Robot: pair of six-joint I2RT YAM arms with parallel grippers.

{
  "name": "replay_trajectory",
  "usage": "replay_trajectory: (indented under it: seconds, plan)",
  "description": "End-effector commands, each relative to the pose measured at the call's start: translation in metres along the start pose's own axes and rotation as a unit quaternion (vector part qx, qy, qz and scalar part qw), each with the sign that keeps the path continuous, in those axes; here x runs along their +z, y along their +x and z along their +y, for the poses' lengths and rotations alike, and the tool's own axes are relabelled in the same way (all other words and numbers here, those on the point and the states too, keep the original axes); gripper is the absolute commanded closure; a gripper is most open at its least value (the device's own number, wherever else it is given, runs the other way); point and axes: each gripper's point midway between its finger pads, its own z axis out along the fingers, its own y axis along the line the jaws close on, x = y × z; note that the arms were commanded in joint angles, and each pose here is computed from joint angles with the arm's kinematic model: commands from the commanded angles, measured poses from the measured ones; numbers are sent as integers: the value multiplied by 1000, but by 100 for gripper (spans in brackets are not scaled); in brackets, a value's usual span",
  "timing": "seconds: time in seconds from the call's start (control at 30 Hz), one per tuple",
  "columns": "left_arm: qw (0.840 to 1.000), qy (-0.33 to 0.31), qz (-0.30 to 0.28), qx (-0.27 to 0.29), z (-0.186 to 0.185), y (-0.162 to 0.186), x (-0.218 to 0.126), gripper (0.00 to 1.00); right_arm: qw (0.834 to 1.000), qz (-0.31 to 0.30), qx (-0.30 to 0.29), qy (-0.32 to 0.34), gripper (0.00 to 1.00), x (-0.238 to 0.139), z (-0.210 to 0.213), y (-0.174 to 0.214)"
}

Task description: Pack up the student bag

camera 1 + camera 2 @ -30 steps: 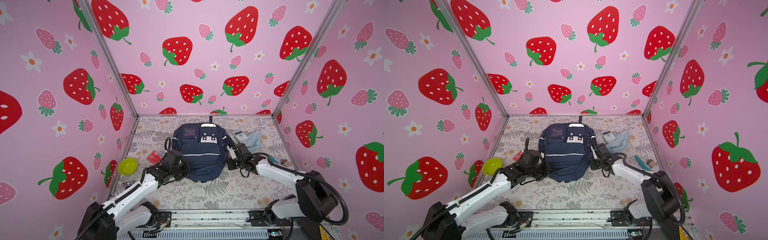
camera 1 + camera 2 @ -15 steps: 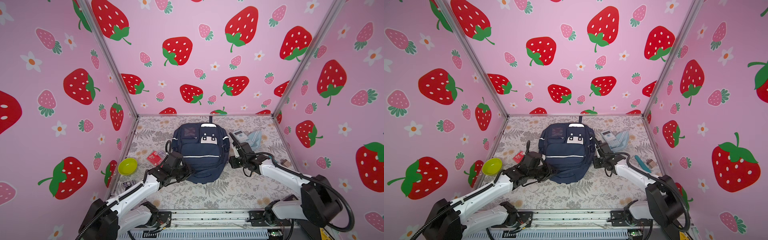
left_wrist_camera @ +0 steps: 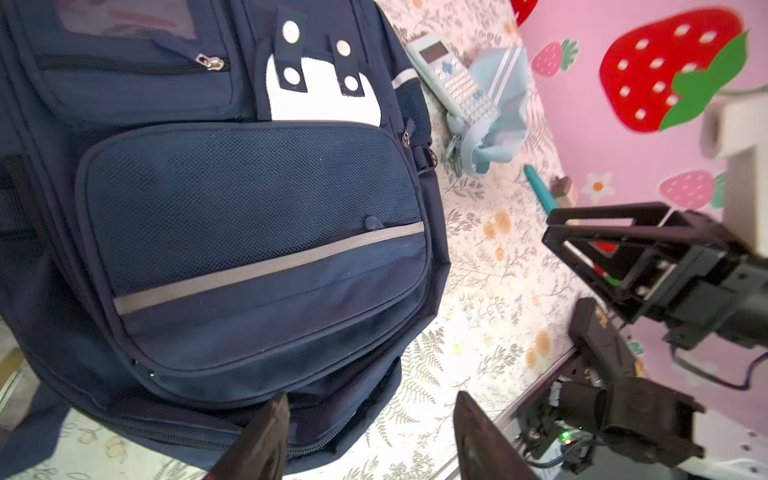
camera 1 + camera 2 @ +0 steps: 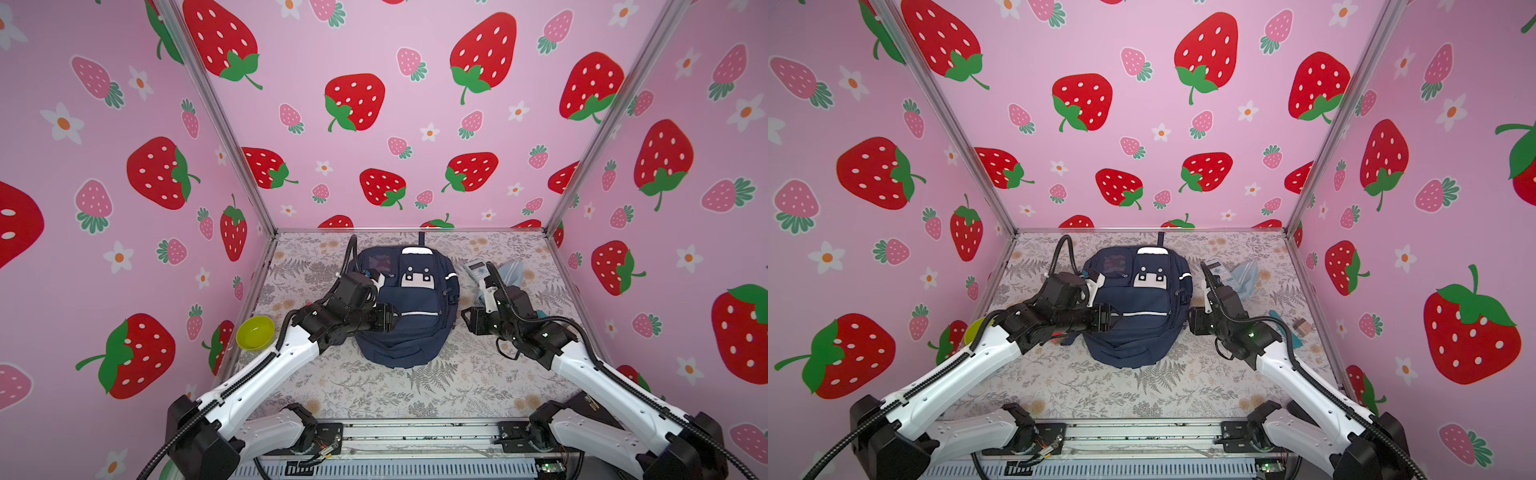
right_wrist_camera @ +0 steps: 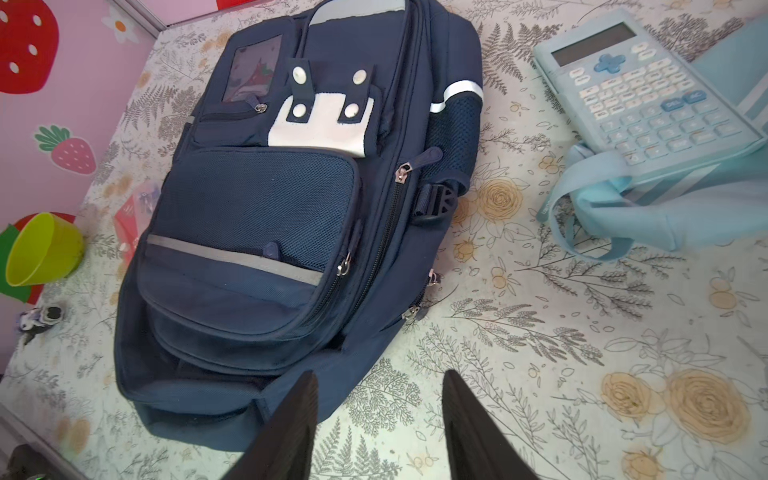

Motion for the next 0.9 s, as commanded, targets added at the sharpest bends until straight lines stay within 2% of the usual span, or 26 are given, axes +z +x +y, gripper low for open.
replay_trajectory:
  seconds: [0.0,0.27,0.4,0.53,0.63,0.73,0.77,0.87]
  plan:
    - [989,-41,86,111,12,21,16,35,999,4,22,-30,49,4,16,-8]
    - [962,-100,138,214,6,22,65,23,999,12,34,-28,49,18,20,-26]
    - [939,-141,155,272,5,18,83,21,999,14,37,-32,49,24,19,-31]
    - [916,-205,153,307,16,7,95,36,998,21,48,-34,49,31,14,-32]
    - [917,-210,133,311,14,0,98,49,997,26,60,-36,49,35,7,-34]
    - [920,-209,112,311,13,-4,95,75,997,26,70,-33,49,37,-2,-38]
    - [922,-207,108,310,12,-5,95,80,997,25,73,-30,49,37,-5,-40]
    - [924,-196,105,311,11,-1,95,84,996,28,78,-25,49,37,-9,-41]
